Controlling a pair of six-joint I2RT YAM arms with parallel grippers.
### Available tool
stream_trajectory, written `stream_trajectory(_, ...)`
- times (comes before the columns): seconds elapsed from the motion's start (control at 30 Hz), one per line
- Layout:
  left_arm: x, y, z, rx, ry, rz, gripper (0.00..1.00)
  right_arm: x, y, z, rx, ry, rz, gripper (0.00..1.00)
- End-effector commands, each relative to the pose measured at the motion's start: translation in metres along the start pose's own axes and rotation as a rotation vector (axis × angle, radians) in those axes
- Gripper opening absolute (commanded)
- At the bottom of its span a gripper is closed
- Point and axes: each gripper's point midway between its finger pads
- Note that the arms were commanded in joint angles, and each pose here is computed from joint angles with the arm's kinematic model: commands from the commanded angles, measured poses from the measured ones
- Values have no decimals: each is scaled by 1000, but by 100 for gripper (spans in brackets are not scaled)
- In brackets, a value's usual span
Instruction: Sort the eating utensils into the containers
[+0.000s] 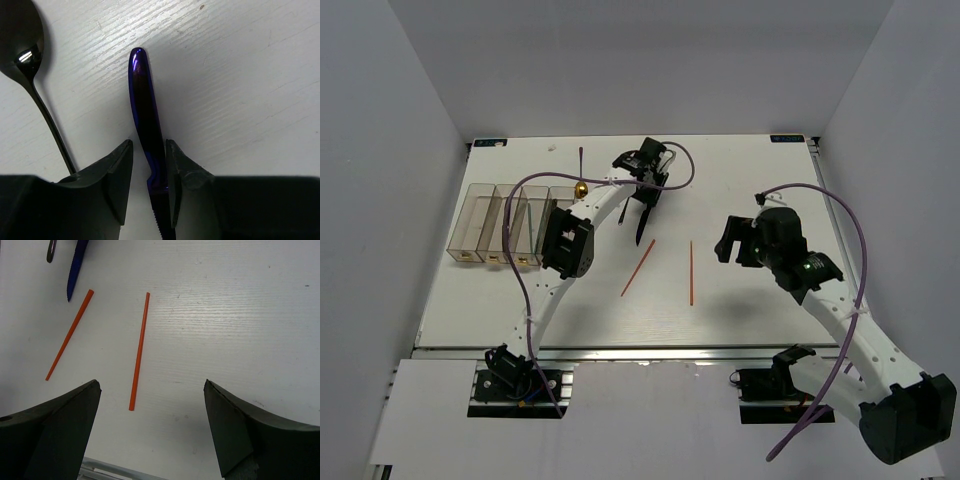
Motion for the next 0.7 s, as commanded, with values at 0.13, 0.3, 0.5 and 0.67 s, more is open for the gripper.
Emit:
stream_trajectory(0.13, -131, 55, -64, -232, -39, 387, 45, 4, -3, 0, 17, -8, -35, 88)
stream_trajectory(0.3, -134, 60, -66, -214, -88, 398, 47, 3, -3, 0, 24, -5, -36, 88)
stream_trajectory(0.5, -162, 70, -59, -134, -89, 476, 39, 3, -5, 0, 29, -7, -43, 88)
stream_trajectory(0.67, -172, 78, -55, -59, -68, 505, 20, 5, -7, 3, 41, -13, -53, 88)
Point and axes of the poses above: each gripper's point midway between its finger pads, its own y axis out along the fingers, its own z axis along the line the jaws close on, x = y × z, and after that the axes turned 14 degrees about y, right-handed
